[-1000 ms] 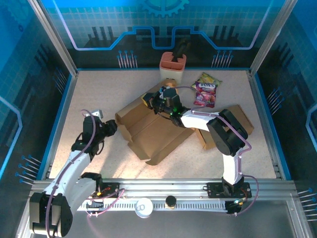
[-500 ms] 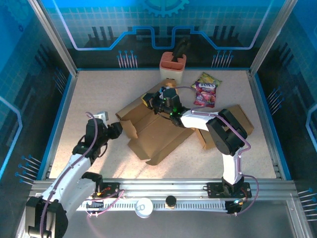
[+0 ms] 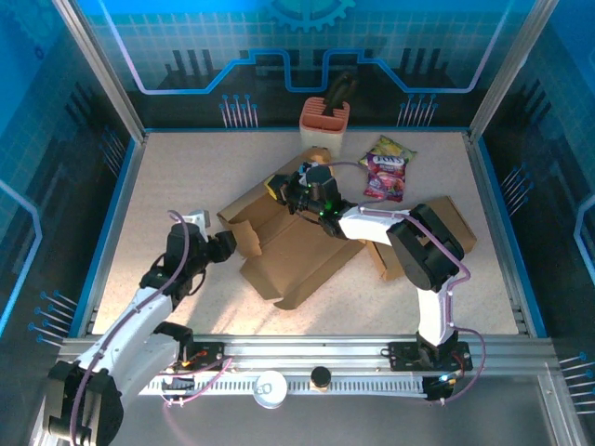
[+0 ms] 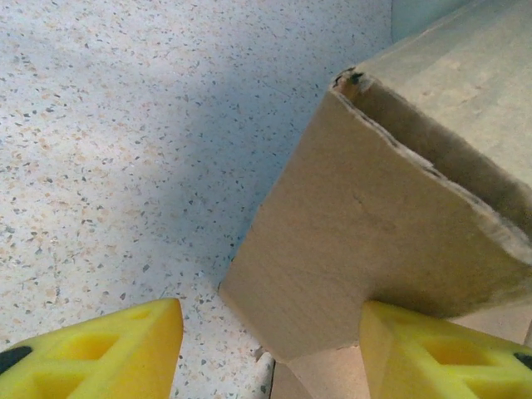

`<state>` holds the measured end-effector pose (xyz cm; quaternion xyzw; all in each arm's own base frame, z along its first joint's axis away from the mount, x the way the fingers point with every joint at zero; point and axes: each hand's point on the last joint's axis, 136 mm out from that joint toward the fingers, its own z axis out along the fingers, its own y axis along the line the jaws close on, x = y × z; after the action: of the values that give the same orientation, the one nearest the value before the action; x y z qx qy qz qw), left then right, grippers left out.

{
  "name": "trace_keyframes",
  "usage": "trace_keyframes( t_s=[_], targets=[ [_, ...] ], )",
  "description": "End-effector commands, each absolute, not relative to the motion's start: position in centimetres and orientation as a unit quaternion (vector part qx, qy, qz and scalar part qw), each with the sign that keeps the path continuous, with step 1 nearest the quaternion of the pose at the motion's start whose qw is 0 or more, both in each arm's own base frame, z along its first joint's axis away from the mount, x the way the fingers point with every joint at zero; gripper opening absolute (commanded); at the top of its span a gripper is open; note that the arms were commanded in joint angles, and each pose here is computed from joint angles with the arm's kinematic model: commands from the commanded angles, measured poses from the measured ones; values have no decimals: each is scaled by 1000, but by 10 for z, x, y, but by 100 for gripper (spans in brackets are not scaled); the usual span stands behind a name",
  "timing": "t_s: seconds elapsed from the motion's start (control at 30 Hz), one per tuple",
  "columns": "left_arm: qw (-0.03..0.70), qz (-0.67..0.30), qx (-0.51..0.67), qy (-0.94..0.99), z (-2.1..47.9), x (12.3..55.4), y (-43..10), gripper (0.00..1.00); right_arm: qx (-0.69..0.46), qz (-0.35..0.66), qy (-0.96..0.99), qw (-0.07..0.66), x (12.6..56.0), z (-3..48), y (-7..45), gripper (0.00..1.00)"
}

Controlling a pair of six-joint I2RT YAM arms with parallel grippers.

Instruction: Fold the paper box

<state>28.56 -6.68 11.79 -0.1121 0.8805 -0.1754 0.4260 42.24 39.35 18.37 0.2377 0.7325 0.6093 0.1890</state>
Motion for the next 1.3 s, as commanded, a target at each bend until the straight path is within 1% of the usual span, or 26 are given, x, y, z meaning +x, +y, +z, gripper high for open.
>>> trace_keyframes(
  t_s=[0.0, 0.43, 0.7, 0.8, 1.1, 1.27],
  targets=[
    [427, -173, -93, 883, 117, 288, -73, 60, 234, 620, 724, 192, 424, 183, 392, 0],
    [420, -164, -70, 890, 112, 283, -91, 62, 243, 630, 712, 192, 420, 170, 387, 0],
    [444, -168, -43, 879, 121, 281, -103, 62, 242, 631, 711, 193, 423, 175, 387, 0],
    [441, -144, -40, 885, 119, 283, -98, 62, 241, 633, 710, 192, 423, 176, 387, 0],
    [425, -118, -36, 897, 108, 294, -97, 57, 236, 634, 712, 189, 418, 169, 386, 0],
    [434, -120, -29, 892, 112, 299, -100, 54, 232, 636, 712, 188, 412, 159, 386, 0]
  ],
)
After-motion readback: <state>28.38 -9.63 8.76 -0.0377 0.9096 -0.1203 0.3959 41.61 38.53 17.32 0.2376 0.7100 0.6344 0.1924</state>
